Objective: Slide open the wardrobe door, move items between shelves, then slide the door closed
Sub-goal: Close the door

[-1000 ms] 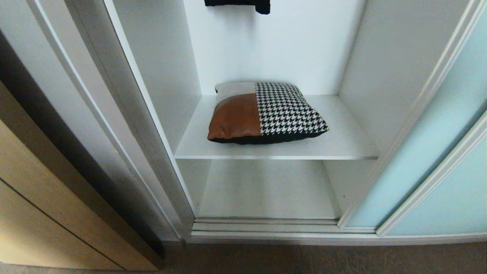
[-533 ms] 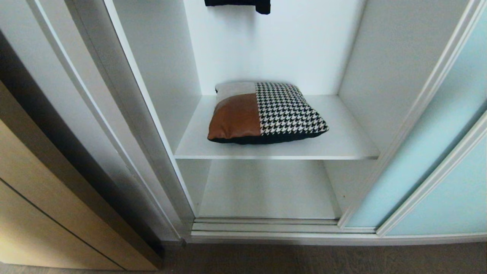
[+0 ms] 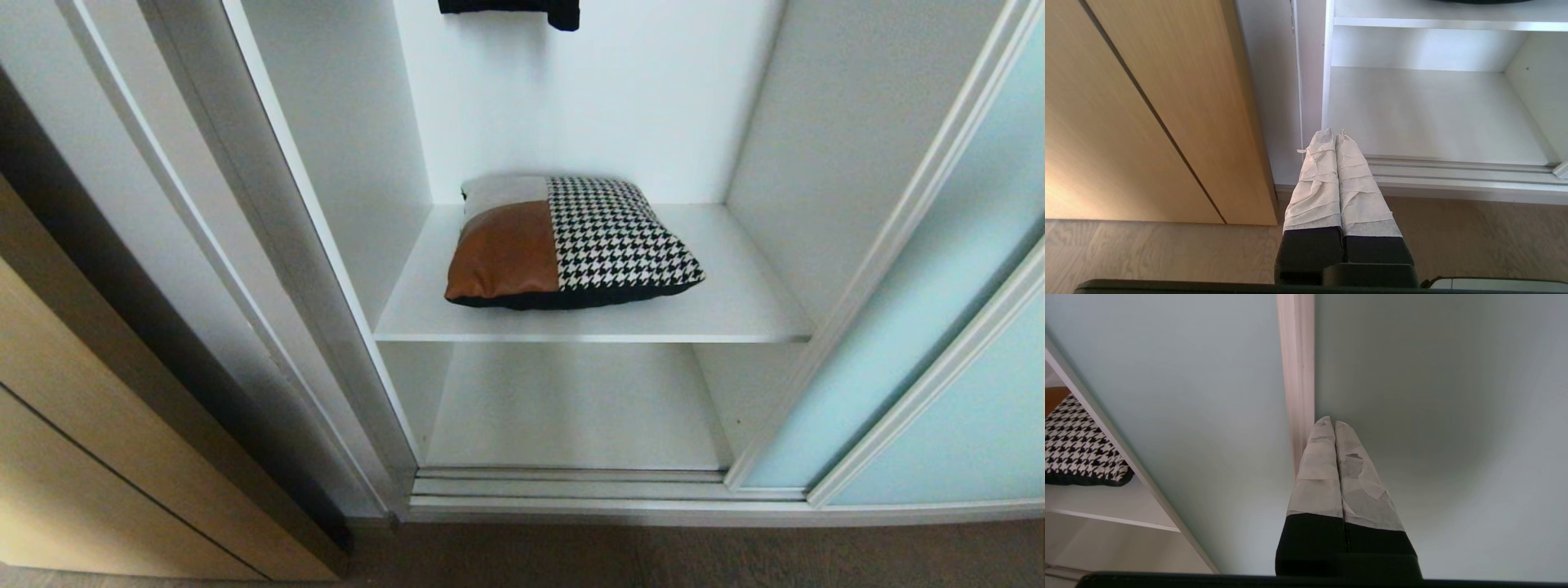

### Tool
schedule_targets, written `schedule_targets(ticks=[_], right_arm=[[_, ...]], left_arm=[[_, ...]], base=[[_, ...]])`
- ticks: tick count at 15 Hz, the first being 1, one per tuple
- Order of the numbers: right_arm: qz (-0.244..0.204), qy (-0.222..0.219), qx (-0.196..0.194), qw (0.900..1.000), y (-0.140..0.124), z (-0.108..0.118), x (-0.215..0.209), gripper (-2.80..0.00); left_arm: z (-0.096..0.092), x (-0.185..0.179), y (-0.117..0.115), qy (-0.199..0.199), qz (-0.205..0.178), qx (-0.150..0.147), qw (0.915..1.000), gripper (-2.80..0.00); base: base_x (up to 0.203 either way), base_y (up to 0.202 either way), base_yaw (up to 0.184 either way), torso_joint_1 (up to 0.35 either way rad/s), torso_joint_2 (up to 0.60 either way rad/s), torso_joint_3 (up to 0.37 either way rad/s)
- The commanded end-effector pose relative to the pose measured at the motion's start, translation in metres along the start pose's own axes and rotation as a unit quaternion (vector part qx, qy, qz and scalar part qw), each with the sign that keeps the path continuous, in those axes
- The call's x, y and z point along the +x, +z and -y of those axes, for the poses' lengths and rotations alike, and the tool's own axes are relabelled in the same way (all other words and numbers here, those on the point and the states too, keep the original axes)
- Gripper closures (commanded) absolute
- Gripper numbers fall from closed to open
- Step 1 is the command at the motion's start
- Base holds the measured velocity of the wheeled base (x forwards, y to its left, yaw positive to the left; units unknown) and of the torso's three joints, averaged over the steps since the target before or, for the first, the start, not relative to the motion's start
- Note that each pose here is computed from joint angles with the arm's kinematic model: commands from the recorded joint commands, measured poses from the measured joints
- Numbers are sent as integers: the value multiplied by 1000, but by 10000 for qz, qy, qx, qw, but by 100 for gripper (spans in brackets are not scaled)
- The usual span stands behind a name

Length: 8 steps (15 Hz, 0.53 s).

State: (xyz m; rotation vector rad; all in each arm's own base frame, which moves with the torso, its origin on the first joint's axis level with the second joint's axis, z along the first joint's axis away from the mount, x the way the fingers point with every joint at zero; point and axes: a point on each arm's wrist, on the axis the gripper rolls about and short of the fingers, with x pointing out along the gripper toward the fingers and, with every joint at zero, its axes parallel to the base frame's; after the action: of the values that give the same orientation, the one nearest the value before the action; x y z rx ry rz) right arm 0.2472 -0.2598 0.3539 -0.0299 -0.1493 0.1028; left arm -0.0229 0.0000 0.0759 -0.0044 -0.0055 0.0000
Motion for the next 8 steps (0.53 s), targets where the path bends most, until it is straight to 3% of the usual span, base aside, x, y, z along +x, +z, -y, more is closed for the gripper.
schedule_targets(ticks=[1,5,8], right_arm=[[4,15,12,10000,-2,0,3,0],[102,-317,-19,9994,-6,7,11,0],[46,-174,77,9998,-6,-13,10,0]], left_arm=[[0,0,0,0,-12,-1,10000,0],[0,0,0,0,-12,-1,10000,0],[0,0,0,0,-12,-1,10000,0]], base=[[0,0,0,0,0,0],[0,0,0,0,0,0],[0,0,0,0,0,0]])
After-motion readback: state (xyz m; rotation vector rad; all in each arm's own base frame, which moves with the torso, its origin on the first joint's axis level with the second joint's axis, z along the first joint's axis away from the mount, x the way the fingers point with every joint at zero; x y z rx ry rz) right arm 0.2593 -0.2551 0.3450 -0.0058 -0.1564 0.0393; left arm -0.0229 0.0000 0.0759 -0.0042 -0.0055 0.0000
